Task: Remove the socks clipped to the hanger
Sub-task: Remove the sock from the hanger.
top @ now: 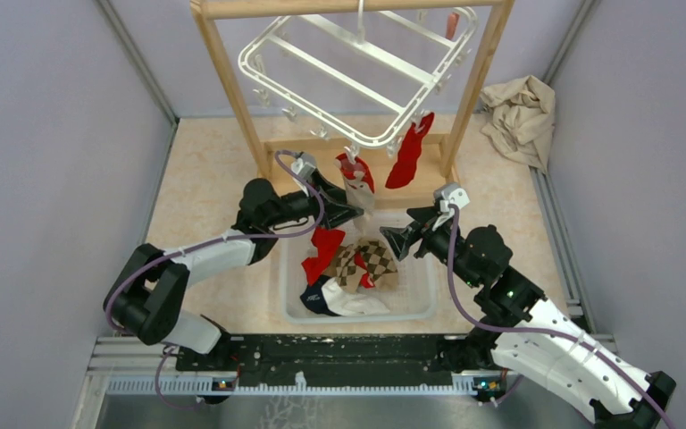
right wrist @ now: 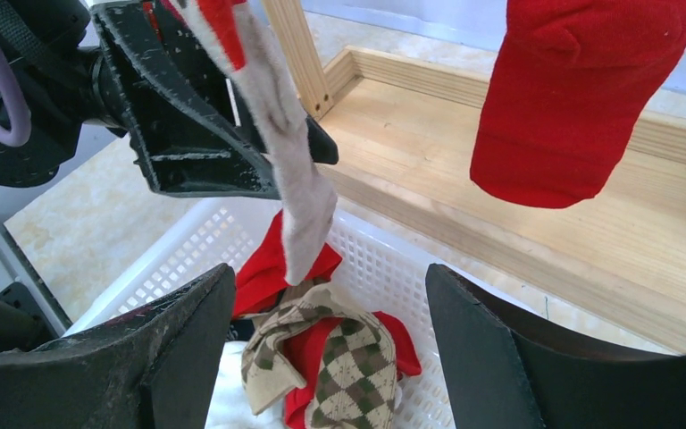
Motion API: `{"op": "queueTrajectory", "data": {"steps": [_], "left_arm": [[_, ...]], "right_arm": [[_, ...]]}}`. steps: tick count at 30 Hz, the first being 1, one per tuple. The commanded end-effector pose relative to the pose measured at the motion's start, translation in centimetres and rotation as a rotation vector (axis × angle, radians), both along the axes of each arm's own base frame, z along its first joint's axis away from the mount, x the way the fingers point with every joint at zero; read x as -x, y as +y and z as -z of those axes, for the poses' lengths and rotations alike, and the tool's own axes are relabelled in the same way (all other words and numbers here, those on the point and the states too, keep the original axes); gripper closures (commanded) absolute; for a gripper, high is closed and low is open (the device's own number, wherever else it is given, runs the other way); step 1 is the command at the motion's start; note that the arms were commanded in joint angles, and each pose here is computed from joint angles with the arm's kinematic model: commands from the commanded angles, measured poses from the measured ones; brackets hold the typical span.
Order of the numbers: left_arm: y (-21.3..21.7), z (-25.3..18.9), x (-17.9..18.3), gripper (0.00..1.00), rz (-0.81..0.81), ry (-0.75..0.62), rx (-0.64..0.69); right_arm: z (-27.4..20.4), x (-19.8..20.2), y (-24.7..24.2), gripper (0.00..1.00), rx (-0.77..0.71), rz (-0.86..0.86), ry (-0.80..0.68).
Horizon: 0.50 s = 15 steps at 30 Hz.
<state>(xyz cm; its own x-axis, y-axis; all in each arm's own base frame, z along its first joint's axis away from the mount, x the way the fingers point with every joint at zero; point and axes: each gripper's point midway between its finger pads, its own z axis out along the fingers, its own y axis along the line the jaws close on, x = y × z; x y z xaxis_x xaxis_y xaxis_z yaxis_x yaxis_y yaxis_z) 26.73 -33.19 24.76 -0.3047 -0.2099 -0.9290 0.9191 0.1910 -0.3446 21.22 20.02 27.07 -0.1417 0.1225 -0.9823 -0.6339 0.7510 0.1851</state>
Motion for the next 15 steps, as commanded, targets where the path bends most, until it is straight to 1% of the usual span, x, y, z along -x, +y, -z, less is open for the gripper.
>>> {"op": "queueTrajectory", "data": {"steps": [1, 4, 12, 15], "left_arm": [[-0.5, -1.7, 0.0, 0.49, 0.046, -0.036, 0.027], [-0.6, -1.9, 0.1, 0.60, 0.058, -0.033, 0.027], [-0.5, -3.0, 0.5, 0.74, 0.072, -0.033, 0.034], [-0.5, -3.3, 0.6, 0.78, 0.077, -0.031, 0.034]], "right_arm": [[-1.2, 0.0, 0.0, 0.22, -0.040, -0.003, -0.027], [-1.2, 0.1, 0.0, 0.22, -0.041, -0.005, -0.026], [-1.2, 0.2, -0.1, 0.23, -0.047, -0.003, -0.028], [-1.3, 0.2, -0.1, 0.23, -0.050, -0.004, -0.028]]}}
